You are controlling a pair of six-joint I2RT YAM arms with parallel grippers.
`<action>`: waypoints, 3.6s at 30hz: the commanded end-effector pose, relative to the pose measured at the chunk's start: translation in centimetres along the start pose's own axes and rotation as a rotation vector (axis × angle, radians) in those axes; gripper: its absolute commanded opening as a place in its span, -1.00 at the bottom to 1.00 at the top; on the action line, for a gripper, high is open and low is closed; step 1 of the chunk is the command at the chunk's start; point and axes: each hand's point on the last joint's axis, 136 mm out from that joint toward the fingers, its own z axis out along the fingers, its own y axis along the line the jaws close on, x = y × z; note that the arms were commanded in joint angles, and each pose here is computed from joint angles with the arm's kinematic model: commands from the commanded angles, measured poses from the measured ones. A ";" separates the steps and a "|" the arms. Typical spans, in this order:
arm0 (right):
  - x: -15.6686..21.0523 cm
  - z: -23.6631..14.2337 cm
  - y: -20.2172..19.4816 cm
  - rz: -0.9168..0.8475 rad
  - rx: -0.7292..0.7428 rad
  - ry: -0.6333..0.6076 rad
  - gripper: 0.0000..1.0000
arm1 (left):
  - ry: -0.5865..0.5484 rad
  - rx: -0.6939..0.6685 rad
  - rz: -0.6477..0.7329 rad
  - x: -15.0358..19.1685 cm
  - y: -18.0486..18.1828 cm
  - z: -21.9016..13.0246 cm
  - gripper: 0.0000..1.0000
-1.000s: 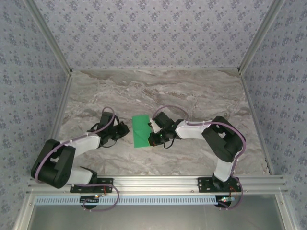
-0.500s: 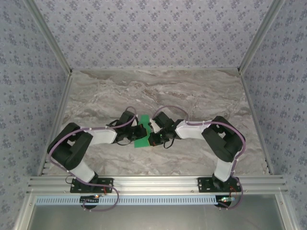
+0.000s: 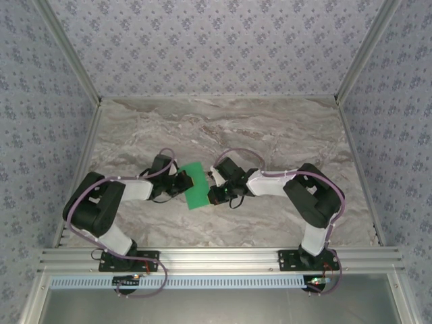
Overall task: Fold a paper plane with a square sheet of paper (pick it up from the middle)
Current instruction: Fold the triangle a second time at the center of the table, then turn over the paper at the center of the table.
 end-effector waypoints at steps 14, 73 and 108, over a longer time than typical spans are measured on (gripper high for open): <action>2.3 -0.7 -1.2 0.112 0.067 0.093 -1.00 | -0.213 -0.080 -0.014 -3.5 2.3 -5.8 -0.72; -6.6 -0.9 -2.7 0.168 -0.178 -0.033 -0.97 | -0.003 0.194 -0.026 2.2 -6.1 -2.2 0.18; -6.7 -15.0 -5.6 0.205 0.198 -0.425 0.45 | -0.021 -0.223 0.150 0.1 -4.7 -6.2 -0.82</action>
